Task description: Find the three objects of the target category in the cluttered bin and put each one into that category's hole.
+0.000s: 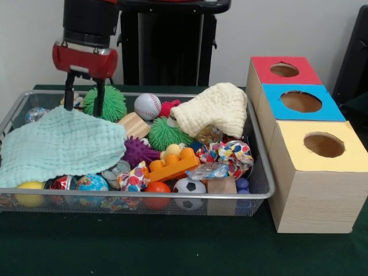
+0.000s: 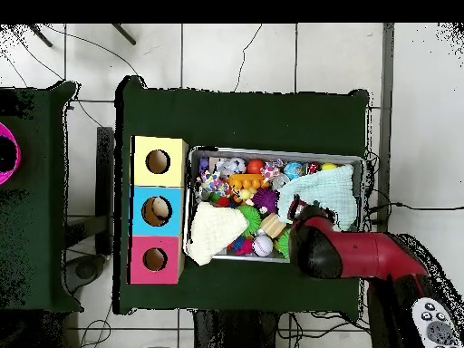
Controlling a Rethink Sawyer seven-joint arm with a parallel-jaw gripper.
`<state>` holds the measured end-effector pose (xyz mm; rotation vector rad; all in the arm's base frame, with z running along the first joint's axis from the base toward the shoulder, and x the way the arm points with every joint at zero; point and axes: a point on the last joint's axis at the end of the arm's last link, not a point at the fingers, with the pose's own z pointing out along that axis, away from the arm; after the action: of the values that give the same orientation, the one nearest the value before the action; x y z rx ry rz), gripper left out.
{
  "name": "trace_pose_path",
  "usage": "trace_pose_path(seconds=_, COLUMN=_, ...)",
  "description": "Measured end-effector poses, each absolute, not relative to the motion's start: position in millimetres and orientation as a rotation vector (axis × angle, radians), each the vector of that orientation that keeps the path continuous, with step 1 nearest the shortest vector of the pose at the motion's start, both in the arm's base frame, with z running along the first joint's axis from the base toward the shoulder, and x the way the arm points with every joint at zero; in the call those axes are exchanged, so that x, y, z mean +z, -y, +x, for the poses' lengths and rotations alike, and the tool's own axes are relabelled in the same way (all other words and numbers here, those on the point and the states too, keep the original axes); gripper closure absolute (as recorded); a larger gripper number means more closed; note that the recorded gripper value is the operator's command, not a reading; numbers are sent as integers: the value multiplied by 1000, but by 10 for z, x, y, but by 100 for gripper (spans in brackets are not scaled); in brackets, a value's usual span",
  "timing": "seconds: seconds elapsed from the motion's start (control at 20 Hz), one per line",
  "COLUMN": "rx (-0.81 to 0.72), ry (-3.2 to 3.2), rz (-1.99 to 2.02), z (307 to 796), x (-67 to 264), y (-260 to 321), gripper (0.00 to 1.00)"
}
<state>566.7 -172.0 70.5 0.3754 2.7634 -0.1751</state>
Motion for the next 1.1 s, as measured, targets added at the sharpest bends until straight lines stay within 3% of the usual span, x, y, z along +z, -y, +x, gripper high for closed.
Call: trace_pose_path(seconds=1.1, rx=-77, ry=-2752, rz=276, z=6084, x=-33, y=1847, gripper=0)
